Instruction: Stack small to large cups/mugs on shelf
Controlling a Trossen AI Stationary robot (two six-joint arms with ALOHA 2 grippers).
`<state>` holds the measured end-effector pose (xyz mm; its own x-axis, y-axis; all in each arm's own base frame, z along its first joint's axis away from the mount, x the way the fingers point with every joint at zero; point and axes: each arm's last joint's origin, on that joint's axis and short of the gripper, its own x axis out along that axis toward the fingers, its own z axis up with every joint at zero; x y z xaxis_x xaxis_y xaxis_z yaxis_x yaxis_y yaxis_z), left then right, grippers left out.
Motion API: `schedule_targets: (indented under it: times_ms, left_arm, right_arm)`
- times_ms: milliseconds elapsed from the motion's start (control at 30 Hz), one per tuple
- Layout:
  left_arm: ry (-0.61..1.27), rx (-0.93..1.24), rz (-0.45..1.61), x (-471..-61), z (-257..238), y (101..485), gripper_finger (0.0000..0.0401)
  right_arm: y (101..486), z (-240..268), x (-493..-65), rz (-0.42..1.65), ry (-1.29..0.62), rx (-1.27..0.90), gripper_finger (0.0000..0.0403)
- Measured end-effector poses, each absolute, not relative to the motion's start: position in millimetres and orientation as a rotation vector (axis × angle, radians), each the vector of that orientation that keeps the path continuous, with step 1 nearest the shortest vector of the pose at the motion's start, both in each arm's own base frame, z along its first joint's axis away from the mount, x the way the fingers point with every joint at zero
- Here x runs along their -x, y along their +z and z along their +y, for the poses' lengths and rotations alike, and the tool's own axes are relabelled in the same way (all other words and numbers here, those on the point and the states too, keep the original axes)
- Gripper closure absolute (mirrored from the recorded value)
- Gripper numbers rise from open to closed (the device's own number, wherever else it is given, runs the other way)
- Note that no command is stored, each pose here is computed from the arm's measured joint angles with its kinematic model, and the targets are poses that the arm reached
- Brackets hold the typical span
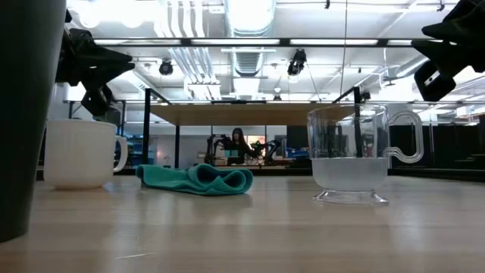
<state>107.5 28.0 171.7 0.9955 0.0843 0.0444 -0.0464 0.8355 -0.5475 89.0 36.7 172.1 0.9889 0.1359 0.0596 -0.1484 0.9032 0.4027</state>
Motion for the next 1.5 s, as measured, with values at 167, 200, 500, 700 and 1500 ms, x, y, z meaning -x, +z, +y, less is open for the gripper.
schedule_targets:
  times_ms: [167, 200, 500, 700, 1500]
  left_arm:
    - [0.069, 0.578, -0.068, -107.5, 28.0, 171.7, 0.0357]
    - [0.07, 0.578, -0.067, -107.5, 28.1, 171.7, 0.0357]
    - [0.069, 0.578, -0.067, -107.5, 28.0, 171.7, 0.0357]
    - [0.069, 0.578, -0.067, -107.5, 28.0, 171.7, 0.0357]
    - [0.237, 0.487, -0.203, -106.0, 33.4, 182.7, 0.0357]
  right_arm:
    - [172.1, 35.0, -89.1, -0.041, 0.091, -0.421, 0.0321]
    - [172.1, 35.0, -89.1, -0.041, 0.091, -0.421, 0.0321]
    - [172.1, 34.9, -89.2, -0.042, 0.087, -0.421, 0.0321]
    - [172.2, 34.9, -89.1, -0.042, 0.087, -0.429, 0.0321]
    - [302.2, 30.0, -85.5, -0.069, -0.016, -0.256, 0.0321]
